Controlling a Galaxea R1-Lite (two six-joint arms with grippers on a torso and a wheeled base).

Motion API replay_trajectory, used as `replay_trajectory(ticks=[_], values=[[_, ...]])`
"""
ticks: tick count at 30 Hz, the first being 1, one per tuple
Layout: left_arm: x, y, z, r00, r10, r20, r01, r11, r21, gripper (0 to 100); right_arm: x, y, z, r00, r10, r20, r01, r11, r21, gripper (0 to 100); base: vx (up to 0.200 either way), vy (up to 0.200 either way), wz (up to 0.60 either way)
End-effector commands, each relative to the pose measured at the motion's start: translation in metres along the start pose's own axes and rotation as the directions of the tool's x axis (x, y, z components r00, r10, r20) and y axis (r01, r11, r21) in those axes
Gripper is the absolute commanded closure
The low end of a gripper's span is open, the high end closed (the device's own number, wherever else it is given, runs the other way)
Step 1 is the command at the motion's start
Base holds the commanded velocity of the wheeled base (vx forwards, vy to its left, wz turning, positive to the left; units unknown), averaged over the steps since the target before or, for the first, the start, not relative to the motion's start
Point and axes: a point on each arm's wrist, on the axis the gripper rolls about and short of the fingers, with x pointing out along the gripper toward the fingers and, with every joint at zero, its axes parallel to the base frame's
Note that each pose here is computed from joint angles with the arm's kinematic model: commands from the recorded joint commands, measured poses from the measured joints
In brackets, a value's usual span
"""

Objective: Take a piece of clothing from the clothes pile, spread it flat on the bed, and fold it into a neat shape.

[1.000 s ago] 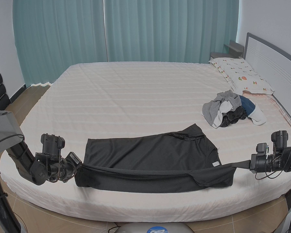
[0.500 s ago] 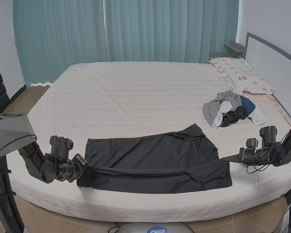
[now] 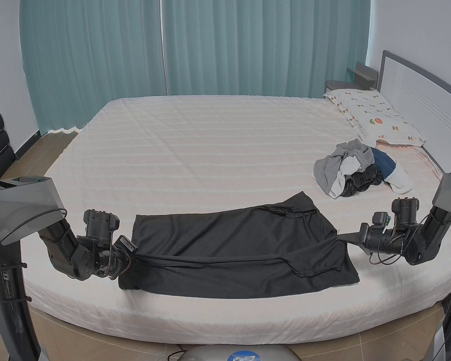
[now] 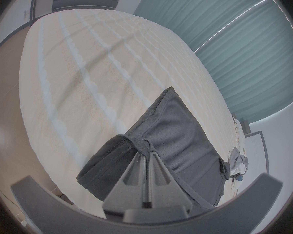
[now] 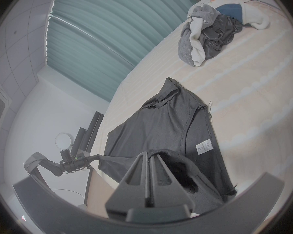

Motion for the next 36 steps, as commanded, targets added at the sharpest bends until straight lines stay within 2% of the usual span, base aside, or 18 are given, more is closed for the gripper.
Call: replay_trajectory(ticks=[1,14,20,21,22,23,29,32,36], values=[[0.004,0.0,0.0,1.0,0.005,0.004,-0.005,1.0,-0.006,100,0.008,-0.008,-0.008,1.0,-0.004,-0.014,0.004,0.999,0.033,100,0.0,0.0,0.0],[0.014,0.0,-0.002,1.0,0.024,0.017,-0.024,1.0,0.001,100,0.021,-0.021,-0.013,1.0,0.003,-0.004,-0.002,0.999,0.049,100,0.0,0.0,0.0],[0.014,0.0,-0.001,1.0,0.022,0.018,-0.022,1.0,0.003,100,0.027,-0.03,-0.018,0.999,-0.035,0.021,0.034,0.998,0.057,100,0.0,0.0,0.0],[0.014,0.0,-0.001,1.0,0.022,0.018,-0.022,1.0,0.003,100,0.028,-0.03,-0.019,0.999,-0.033,0.019,0.031,0.998,0.056,0,0.0,0.0,0.0],[0.014,0.0,-0.001,1.0,0.022,0.018,-0.022,1.0,0.003,100,0.028,-0.031,-0.02,0.999,-0.033,0.021,0.032,0.998,0.057,0,0.0,0.0,0.0],[0.014,0.0,-0.001,1.0,0.022,0.018,-0.022,1.0,0.001,0,0.028,-0.031,-0.019,0.999,-0.028,0.03,0.027,0.998,0.053,0,0.0,0.0,0.0],[0.012,-0.002,0.001,1.0,0.015,0.026,-0.014,1.0,-0.011,0,0.021,-0.022,-0.013,0.995,-0.018,0.096,0.011,0.997,0.078,0,0.0,0.0,0.0],[0.011,-0.002,0.004,1.0,0.005,0.024,-0.004,0.998,-0.056,0,0.014,-0.013,-0.01,0.986,-0.037,0.164,0.02,0.995,0.101,0,0.0,0.0,0.0],[0.004,-0.004,0.012,0.999,-0.024,0.023,0.027,0.993,-0.113,0,0.003,0.007,-0.013,0.98,-0.056,0.189,0.039,0.995,0.095,0,0.0,0.0,0.0]])
